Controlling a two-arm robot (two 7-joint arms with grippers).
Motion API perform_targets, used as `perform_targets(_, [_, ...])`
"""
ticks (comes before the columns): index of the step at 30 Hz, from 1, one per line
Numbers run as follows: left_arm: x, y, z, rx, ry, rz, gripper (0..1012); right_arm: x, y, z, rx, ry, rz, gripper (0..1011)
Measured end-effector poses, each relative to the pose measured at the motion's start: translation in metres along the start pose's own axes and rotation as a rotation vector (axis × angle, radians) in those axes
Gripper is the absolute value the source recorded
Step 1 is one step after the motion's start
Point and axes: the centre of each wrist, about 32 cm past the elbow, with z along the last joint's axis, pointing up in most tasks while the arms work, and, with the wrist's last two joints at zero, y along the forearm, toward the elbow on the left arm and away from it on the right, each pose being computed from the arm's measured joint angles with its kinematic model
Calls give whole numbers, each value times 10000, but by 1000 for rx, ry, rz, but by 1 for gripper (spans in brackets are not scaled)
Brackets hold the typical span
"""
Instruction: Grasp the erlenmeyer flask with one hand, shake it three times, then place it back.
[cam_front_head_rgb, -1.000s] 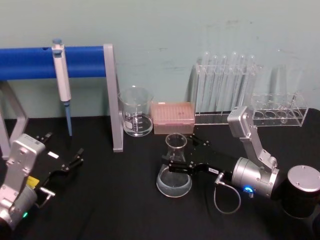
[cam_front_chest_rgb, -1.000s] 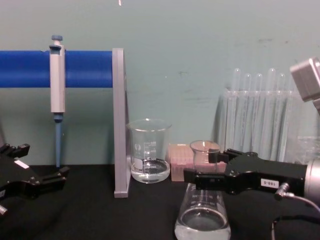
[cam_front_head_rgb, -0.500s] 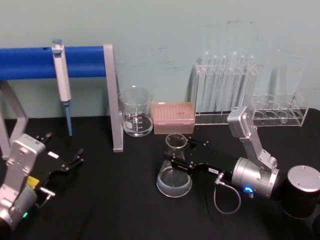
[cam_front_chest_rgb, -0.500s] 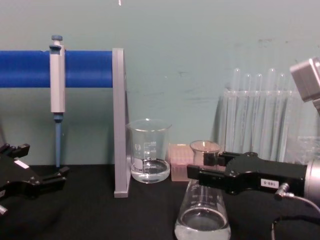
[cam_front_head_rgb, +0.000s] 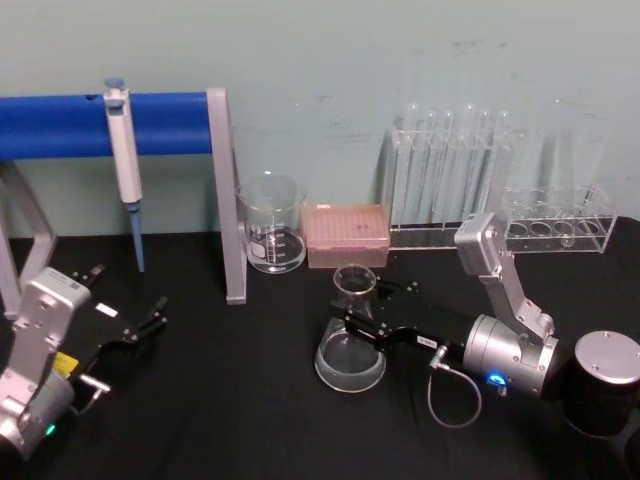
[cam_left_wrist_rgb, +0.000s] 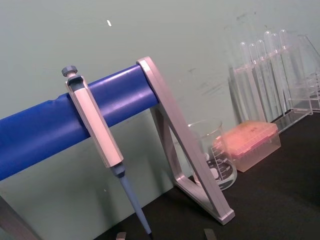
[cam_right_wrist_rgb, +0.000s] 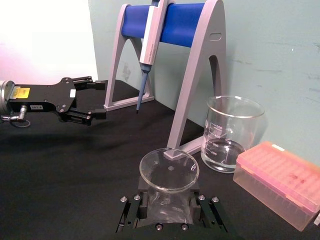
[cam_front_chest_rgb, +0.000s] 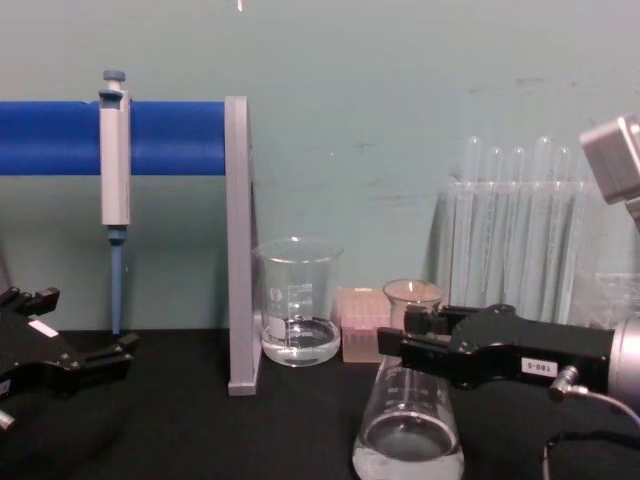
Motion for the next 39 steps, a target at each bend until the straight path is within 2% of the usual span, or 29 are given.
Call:
perform_targets(10, [0,0,0,0,0,0,1001,-2,-4,3,1,0,-3,457])
perform_targets(20, [0,0,0,0,0,0,1001,-58,-76,135,33,4,-70,457])
perform_targets(31, [0,0,0,0,0,0,1000,-212,-185,352,85,-7,-198,457])
perform_targets(39, [0,0,0,0,0,0,1001,-347,-245,412,113,-4,-273,457])
